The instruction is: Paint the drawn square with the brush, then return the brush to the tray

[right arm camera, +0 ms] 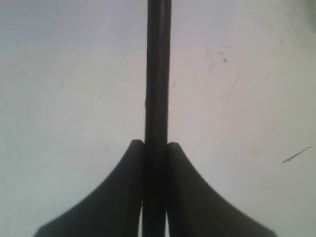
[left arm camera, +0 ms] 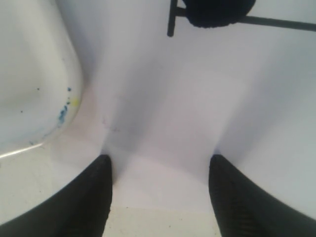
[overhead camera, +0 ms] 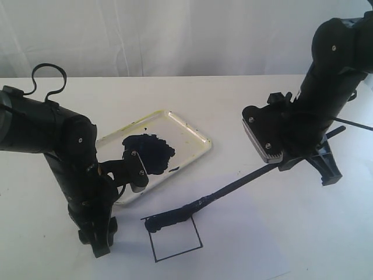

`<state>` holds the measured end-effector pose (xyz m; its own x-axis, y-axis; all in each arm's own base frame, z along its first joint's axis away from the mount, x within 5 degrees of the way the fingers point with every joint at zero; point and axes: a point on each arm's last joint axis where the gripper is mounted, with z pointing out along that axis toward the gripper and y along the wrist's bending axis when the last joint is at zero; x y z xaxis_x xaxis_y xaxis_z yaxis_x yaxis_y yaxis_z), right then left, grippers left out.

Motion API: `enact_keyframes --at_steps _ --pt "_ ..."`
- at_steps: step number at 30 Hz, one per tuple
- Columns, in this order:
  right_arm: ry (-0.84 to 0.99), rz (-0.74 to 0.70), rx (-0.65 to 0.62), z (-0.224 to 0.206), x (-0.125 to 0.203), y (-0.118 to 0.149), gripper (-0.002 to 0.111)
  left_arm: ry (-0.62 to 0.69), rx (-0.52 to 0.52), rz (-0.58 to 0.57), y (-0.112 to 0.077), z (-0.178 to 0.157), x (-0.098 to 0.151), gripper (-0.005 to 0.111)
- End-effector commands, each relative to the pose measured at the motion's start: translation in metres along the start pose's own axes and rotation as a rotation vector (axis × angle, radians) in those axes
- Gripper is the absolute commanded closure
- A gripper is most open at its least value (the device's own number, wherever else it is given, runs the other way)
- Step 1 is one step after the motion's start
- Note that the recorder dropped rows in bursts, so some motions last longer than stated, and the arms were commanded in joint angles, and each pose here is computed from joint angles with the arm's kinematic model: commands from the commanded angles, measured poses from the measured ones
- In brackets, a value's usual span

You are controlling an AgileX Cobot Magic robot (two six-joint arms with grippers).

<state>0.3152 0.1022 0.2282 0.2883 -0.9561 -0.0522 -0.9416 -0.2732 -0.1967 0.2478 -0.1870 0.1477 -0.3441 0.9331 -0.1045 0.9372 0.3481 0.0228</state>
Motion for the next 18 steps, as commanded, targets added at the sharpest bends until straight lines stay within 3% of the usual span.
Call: enact_keyframes --at_steps 1,18 --pt "0.009 -0.003 0.005 -0.007 0.001 0.003 0.108 0.015 0.021 -0.006 -0.004 0.005 0.002 0.045" --pt "-0.036 -0.002 0.062 -0.027 -0.004 0.006 0.108 0.015 0.021 -0.006 -0.004 0.005 0.002 0.045"
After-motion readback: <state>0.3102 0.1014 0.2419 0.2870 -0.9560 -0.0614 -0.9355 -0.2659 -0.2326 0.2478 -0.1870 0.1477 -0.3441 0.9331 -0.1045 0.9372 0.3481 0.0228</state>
